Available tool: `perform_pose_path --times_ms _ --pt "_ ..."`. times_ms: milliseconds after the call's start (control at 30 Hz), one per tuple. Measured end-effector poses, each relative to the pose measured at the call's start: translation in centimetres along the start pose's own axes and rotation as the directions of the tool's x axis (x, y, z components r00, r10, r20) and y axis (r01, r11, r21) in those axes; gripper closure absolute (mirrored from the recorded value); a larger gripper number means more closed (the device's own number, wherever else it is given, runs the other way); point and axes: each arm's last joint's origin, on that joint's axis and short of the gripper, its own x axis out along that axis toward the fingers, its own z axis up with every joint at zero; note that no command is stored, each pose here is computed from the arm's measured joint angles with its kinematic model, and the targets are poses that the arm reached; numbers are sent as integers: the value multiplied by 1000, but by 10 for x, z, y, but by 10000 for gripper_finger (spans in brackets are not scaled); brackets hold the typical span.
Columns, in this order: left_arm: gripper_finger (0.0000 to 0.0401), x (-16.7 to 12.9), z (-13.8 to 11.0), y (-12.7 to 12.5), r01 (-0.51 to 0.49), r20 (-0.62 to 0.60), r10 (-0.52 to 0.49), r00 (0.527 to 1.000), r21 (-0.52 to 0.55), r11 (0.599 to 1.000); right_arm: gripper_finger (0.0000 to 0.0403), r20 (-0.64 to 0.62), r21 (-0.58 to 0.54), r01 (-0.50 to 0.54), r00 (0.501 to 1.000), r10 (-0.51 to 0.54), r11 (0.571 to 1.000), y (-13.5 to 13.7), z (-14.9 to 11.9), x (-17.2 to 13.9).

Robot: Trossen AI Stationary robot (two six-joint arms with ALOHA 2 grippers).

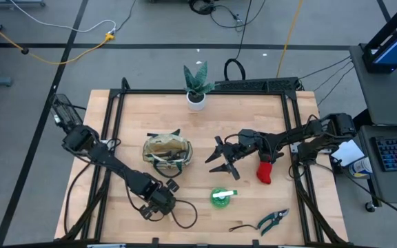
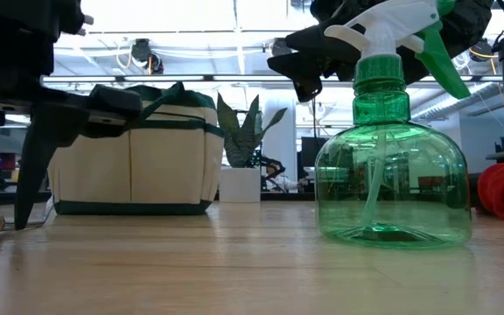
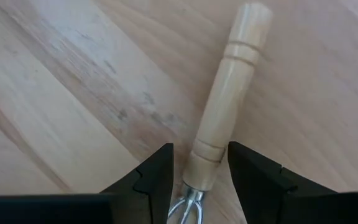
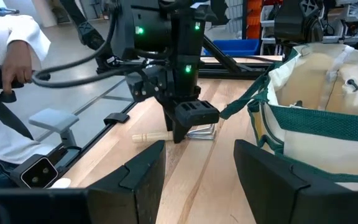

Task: Pick & Place Garden tools in Gardening bag
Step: Put the brown hand rake into the white gardening bag

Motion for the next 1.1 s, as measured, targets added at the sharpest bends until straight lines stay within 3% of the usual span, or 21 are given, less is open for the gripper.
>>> perform_pose_path --times_ms 867,1100 --pt "242 0 4 3 -6 46 5 999 26 1000 218 -21 12 1 1000 -1 1000 0 -2 0" --pt "243 14 2 4 26 16 -26 1000 22 999 218 -24 14 1 1000 -1 1000 0 -3 0"
